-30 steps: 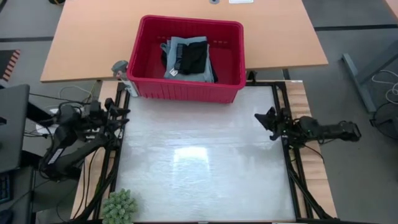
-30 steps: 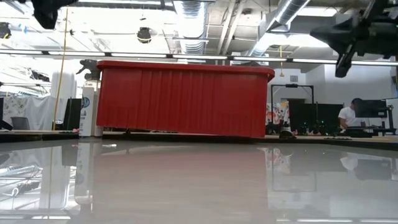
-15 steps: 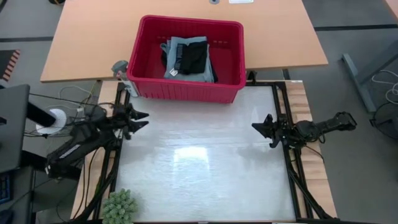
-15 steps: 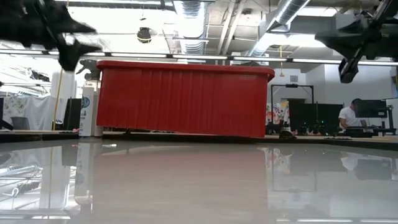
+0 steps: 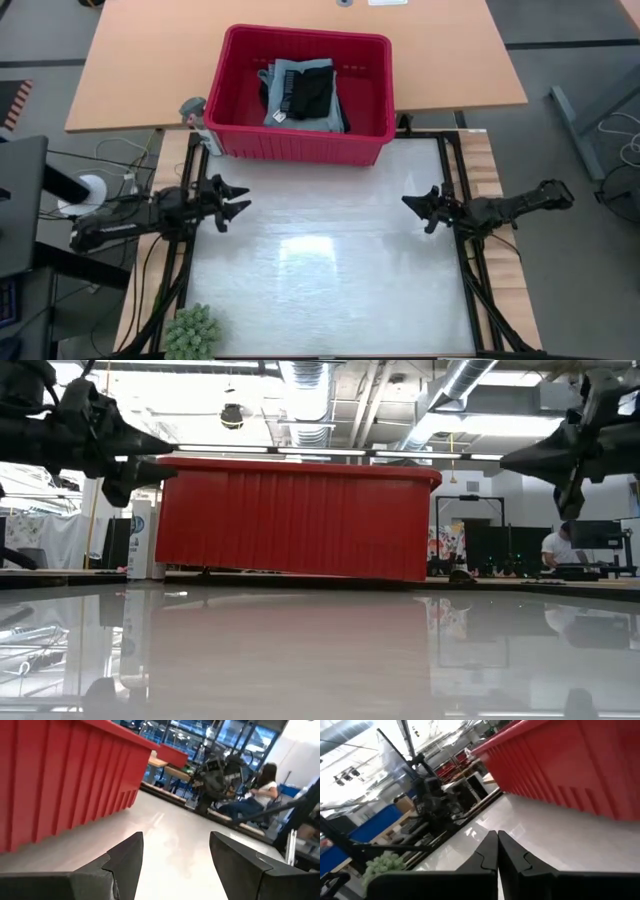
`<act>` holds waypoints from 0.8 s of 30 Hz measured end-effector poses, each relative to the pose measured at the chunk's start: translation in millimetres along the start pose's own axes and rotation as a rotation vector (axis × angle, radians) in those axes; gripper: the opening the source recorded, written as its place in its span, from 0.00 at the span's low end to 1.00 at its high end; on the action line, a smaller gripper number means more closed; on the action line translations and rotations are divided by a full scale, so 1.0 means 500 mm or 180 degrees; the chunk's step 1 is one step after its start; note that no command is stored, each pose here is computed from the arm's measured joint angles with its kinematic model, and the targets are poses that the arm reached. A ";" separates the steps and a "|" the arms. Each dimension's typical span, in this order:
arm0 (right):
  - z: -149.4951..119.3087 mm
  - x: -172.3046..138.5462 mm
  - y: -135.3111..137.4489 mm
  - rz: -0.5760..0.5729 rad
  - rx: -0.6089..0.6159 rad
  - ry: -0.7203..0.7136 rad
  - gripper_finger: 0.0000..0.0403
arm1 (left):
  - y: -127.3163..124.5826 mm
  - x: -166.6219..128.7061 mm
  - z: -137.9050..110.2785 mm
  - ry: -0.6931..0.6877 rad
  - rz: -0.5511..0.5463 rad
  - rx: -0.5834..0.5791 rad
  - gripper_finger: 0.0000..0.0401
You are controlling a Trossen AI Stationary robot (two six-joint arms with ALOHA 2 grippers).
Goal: Fold Laundry from Bin
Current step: Return to Home Position
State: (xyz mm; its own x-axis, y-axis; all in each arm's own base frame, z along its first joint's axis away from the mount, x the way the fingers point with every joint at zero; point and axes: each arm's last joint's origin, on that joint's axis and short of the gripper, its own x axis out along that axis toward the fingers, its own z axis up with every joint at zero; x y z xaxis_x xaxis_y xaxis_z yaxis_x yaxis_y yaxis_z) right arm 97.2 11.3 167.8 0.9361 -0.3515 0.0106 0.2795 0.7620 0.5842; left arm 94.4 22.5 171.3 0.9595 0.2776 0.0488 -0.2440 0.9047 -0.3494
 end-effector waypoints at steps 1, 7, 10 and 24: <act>-0.001 0.000 -0.001 -0.0029 0.0020 -0.0007 0.07 | -0.003 0.000 -0.002 0.0014 0.0006 0.0034 0.54; -0.005 0.003 -0.002 -0.0091 0.0077 0.0031 0.07 | -0.015 -0.002 -0.006 0.0052 -0.0104 0.0208 0.54; -0.006 0.003 -0.001 -0.0060 0.0042 0.0060 0.07 | -0.018 -0.002 -0.009 0.0134 -0.0267 0.0132 0.54; -0.006 0.003 -0.001 -0.0049 0.0036 0.0067 0.07 | -0.020 -0.002 -0.013 0.0233 -0.0433 0.0127 0.54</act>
State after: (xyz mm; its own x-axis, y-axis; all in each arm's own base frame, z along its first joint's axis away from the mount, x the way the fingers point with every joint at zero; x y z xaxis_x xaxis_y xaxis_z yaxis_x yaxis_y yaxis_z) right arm 99.2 12.0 164.9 0.9361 -0.3514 -0.0156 0.2915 0.7504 0.5932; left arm 96.7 11.0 169.0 0.9914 0.1286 0.0242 -0.1150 0.9449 -0.3065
